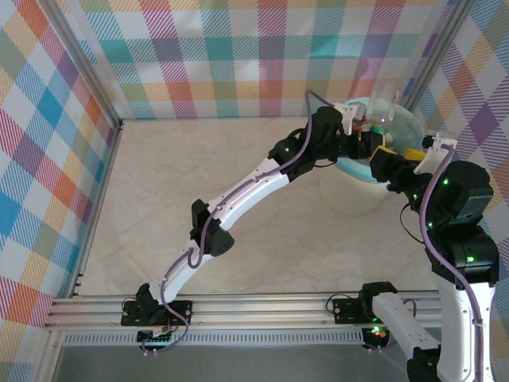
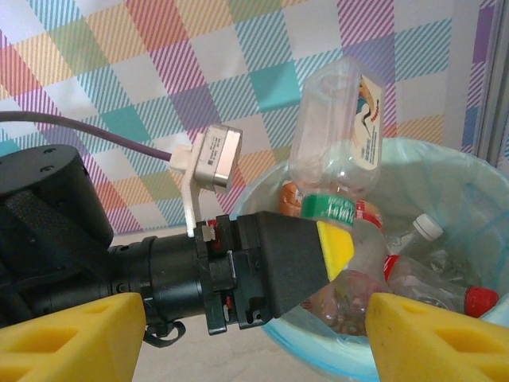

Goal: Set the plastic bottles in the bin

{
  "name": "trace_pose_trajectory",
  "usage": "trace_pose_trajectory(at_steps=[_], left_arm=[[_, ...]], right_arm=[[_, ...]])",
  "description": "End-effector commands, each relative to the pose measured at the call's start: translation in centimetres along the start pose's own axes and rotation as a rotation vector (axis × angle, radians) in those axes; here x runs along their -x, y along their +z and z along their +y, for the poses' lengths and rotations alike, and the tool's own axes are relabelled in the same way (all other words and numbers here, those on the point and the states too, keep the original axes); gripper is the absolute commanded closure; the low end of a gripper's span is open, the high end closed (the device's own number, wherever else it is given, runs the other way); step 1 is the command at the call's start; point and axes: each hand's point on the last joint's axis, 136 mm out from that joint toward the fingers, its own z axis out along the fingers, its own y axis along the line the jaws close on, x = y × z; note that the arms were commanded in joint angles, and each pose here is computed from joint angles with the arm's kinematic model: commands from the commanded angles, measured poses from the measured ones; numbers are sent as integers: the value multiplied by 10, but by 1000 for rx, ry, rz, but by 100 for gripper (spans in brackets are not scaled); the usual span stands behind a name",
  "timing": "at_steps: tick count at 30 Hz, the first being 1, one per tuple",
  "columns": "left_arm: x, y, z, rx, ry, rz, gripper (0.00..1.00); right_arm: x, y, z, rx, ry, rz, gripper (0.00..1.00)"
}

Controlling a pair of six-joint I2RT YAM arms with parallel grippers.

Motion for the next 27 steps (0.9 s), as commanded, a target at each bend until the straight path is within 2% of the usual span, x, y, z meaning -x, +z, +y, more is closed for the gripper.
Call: trace_pose_trajectory(at_steps=[1,6,15,22,27], left_arm=[[3,0,-10,-21,7,-21,39],[5,-6,-13,-7,32,-14,34],[14,-25,-32,-23,75,-9,34],[34,-60,-57,-3,178,-30,36],[51,-101,-72,67,296,-53,36]], right_arm=[[0,-2,1,10,18,-9,26],[-2,-1,1,12,25,-6,27],[-4,3,-1,-6,35,18,27],[-13,16,-3,-18,49,101,26],[-19,32,9,38,88,183,27]])
